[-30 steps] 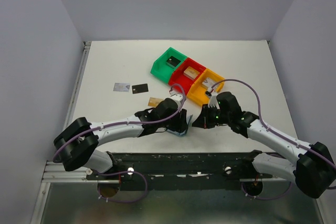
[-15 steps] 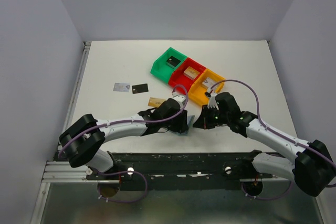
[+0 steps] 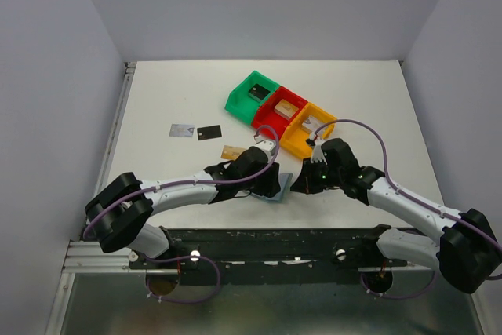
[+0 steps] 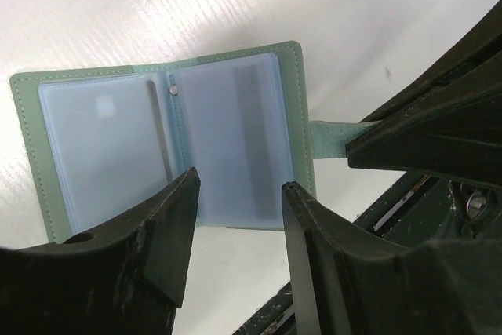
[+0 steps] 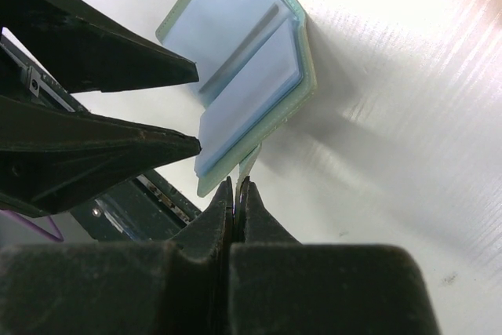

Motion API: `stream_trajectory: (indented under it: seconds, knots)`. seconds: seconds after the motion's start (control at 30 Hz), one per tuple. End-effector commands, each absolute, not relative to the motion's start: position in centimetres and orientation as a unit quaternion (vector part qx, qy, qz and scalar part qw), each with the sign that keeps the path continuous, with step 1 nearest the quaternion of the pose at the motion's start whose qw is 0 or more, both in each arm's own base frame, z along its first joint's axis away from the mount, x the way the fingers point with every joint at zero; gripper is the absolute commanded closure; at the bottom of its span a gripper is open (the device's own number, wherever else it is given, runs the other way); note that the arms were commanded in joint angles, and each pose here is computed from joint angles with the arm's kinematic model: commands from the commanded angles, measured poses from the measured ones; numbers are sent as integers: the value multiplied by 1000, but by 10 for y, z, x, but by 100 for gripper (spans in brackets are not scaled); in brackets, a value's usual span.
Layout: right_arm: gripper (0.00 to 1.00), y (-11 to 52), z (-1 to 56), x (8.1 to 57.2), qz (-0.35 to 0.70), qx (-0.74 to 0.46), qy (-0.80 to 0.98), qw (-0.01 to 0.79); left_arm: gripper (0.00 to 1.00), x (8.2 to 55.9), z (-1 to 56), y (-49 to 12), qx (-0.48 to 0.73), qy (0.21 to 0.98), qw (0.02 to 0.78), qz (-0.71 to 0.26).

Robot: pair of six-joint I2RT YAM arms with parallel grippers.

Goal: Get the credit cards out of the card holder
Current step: Remove the credit card from the card holder.

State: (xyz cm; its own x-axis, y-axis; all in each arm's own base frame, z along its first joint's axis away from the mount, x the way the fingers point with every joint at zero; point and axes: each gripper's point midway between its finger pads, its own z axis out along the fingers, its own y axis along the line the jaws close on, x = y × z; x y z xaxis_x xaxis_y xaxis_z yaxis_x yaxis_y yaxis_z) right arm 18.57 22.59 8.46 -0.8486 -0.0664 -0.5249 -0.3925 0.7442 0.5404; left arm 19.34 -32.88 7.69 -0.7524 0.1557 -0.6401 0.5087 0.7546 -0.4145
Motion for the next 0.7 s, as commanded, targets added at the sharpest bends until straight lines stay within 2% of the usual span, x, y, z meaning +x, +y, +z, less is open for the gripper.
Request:
stream_trajectory:
  seconds: [0.0,0.33,0.67]
  knots:
    - [100,225,90,194,322,-136,901,258,42,195,75,-321,187,891,305,-280]
    - [100,230,97,196,330,-150,895,260,38,191,81,-337,205,881,295,-307]
    - [100,231,101,200,330,-151,895,260,43,195,78,-339,209,883,294,-300]
